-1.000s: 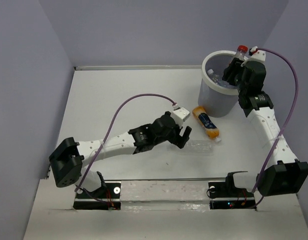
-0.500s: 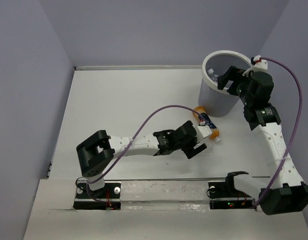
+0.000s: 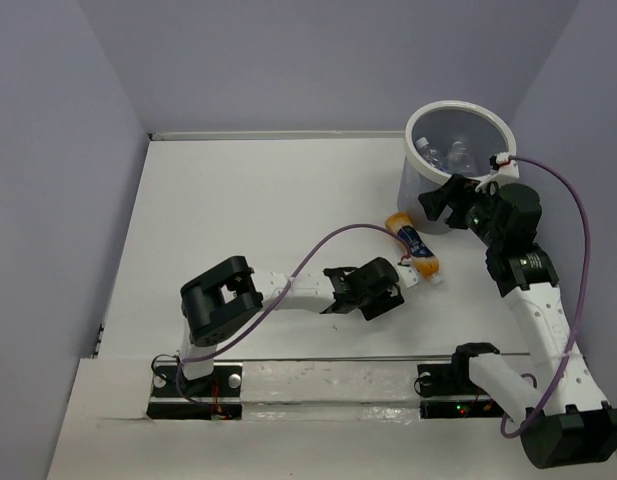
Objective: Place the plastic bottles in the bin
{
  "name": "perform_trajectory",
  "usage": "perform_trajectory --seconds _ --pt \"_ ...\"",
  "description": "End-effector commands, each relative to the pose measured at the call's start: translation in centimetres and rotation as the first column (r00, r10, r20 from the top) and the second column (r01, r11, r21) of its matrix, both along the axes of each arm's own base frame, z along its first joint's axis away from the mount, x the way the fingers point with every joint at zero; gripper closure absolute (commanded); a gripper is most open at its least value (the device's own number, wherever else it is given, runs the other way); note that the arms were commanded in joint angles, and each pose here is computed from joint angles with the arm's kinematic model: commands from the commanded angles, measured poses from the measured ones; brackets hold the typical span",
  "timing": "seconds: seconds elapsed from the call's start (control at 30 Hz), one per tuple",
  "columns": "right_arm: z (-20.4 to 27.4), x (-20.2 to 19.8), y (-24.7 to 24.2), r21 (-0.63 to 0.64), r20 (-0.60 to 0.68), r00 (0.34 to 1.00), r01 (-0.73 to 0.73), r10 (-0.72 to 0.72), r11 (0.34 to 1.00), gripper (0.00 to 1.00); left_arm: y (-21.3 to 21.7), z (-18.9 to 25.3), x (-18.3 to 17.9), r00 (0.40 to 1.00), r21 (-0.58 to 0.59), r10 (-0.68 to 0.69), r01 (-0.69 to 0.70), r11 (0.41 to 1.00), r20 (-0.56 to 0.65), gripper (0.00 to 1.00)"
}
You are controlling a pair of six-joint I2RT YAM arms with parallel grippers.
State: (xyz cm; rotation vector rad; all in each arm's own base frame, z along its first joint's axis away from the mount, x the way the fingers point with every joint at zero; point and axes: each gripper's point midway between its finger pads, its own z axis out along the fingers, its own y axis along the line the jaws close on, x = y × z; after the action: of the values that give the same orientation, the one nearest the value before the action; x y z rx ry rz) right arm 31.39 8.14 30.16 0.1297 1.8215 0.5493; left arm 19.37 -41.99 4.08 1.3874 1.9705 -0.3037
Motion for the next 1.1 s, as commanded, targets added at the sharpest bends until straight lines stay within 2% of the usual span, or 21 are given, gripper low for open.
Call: perform_trajectory --seconds 0.0,0.03,0.2,0.3,0.37,0.43,0.5,0.53,0.6,0.67,0.9,1.07 --pt "1.0 -1.0 0.4 0.033 0.047 0.999 -0.023 0.021 0.999 0.13 0.8 0.7 0.0 0.999 0.010 0.026 -0.026 1.000 0.018 0.30" --pt "1.1 -1.2 0.5 0.038 0.052 0.998 -0.024 0.022 0.999 0.13 1.2 0.4 -0.2 0.999 0.013 0.031 -0.031 0.999 0.010 0.38" --pt "1.5 -2.8 0.7 0.050 0.084 0.996 -0.043 0.039 0.998 0.13 2.9 2.4 -0.8 0.995 -0.055 0.095 -0.095 0.994 -0.001 0.45" --pt "0.6 -3.8 1.3 0.066 0.067 0.995 -0.079 0.074 0.995 0.11 3.7 5.7 -1.2 0.992 -0.153 0.126 -0.126 0.980 -0.009 0.46" --pt "-0.3 -4.2 1.7 0.080 0.045 0.994 -0.100 0.096 0.992 0.10 4.6 8.0 -1.5 0.991 -0.210 0.135 -0.133 0.969 0.000 0.52" --pt "-0.4 -5.2 3.1 0.118 0.047 0.983 -0.183 0.179 0.976 0.07 5.4 9.0 -1.6 0.983 -0.256 0.182 -0.181 0.949 -0.020 0.55" --pt "-0.7 -6.5 5.0 0.165 0.057 0.953 -0.304 0.298 0.938 0.04 5.0 12.8 -1.4 0.981 -0.396 0.194 -0.183 0.900 -0.011 0.55" --pt "-0.6 -7.0 5.7 0.205 0.057 0.940 -0.341 0.337 0.917 0.04 5.2 13.2 -1.5 0.980 -0.425 0.198 -0.186 0.886 -0.016 0.55" --pt "-0.3 -8.3 7.2 0.234 0.099 0.895 -0.446 0.436 0.864 0.04 4.8 16.5 -1.5 0.978 -0.547 0.208 -0.188 0.816 -0.026 0.56" --pt "0.1 -8.7 7.6 0.251 0.116 0.877 -0.480 0.467 0.841 0.04 4.7 18.0 -1.4 0.977 -0.601 0.208 -0.193 0.775 -0.046 0.56" --pt "0.0 -10.0 8.4 0.268 0.113 0.838 -0.544 0.534 0.795 0.03 3.8 20.7 -1.4 0.982 -0.671 0.187 -0.166 0.723 -0.042 0.56" --pt "-0.1 -11.2 9.6 0.338 0.139 0.782 -0.614 0.607 0.714 0.04 3.4 21.5 -0.9 0.978 -0.694 0.203 -0.174 0.699 -0.041 0.56"
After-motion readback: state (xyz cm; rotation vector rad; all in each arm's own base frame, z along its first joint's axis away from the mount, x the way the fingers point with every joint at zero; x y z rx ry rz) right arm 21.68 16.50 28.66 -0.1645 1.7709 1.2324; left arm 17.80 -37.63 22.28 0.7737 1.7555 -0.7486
